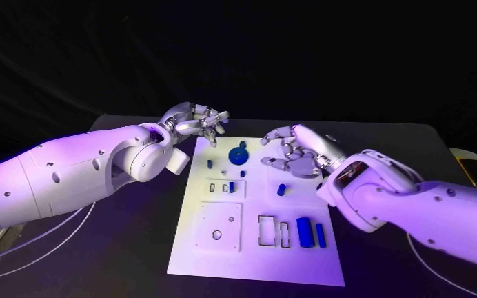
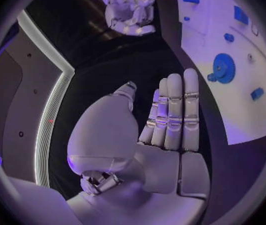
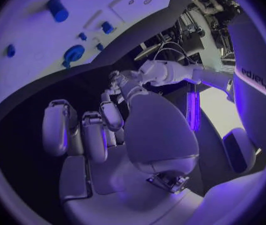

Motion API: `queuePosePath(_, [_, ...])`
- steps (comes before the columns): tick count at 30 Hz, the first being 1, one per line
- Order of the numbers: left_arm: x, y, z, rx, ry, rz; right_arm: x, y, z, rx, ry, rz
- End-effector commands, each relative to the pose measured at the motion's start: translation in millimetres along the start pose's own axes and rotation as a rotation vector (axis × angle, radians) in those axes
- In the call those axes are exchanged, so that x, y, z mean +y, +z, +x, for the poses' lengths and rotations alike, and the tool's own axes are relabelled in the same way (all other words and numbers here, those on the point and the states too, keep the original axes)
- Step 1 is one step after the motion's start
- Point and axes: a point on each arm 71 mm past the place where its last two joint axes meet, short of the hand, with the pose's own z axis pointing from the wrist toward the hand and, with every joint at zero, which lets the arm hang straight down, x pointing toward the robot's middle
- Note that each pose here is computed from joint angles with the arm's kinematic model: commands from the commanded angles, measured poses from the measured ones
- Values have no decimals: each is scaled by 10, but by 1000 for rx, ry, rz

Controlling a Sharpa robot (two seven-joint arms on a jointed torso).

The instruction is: Assemble the parts on the task board

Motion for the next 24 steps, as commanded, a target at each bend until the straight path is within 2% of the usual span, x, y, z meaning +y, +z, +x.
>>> queuePosePath(1, [124, 12, 122, 146, 291, -172, -78, -80, -170, 0, 188, 37])
queuePosePath(5, [177, 27, 174, 178, 456, -260, -254, -174, -379, -32, 203, 95])
queuePosePath(7, [195, 29, 195, 192, 508, -293, -327, -202, -437, -44, 210, 122])
queuePosePath(11, [236, 51, 266, 234, 630, -410, -538, -267, -581, -78, 220, 193])
queuePosePath(14, [243, 75, 310, 257, 686, -457, -628, -282, -628, -87, 219, 222])
queuePosePath(19, [228, 135, 388, 271, 793, -483, -726, -277, -665, -90, 214, 251])
queuePosePath(24, [225, 180, 457, 294, 843, -496, -761, -271, -674, -90, 209, 262])
